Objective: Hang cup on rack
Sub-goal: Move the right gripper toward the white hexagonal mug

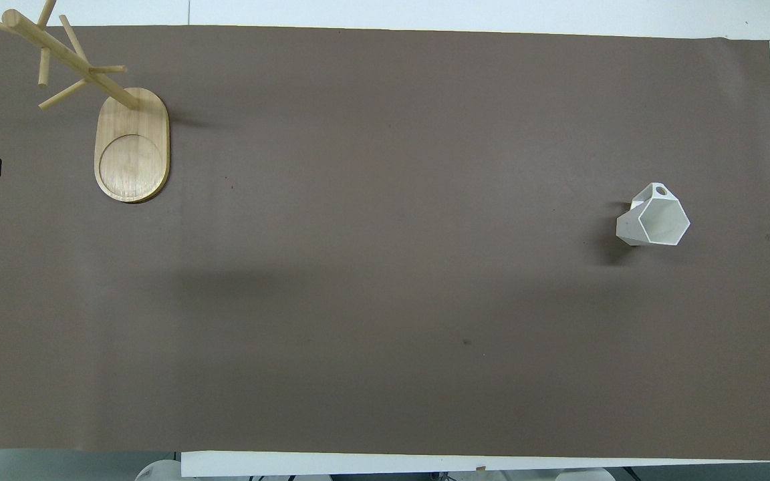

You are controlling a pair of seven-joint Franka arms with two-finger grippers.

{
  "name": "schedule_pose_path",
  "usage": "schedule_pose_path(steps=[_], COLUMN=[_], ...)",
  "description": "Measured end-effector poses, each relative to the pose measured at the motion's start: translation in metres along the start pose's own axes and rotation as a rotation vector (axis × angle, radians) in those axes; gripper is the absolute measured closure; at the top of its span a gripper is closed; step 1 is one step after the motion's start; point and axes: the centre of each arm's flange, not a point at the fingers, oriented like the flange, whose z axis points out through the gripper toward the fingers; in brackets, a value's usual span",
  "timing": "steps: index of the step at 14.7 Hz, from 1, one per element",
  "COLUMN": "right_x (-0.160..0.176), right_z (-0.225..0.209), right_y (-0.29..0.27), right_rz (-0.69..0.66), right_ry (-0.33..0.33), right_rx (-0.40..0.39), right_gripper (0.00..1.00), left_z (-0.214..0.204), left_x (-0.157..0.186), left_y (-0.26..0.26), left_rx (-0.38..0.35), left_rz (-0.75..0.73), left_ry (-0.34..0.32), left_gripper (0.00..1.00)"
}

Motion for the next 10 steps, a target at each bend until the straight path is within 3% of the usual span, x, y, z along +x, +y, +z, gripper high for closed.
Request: schedule_pose_path(steps=[5,10], right_x=[-0.072,-0.102], right_z=[0.079,0.204], right_y=[0.124,0.192], right_rz=[-0.358,-0.554], right_ry=[0.272,0.653], right_rx=[0.175,0.357], right_gripper=[0.0,0.0], left_z=[0.0,0.0], left_x=[0.0,0.0], left_y=[0.0,0.0], left_rx=[0.0,0.0], left_rz=[0.0,0.0], left_ry=[0.0,0.0], left_gripper=[0.0,0.0])
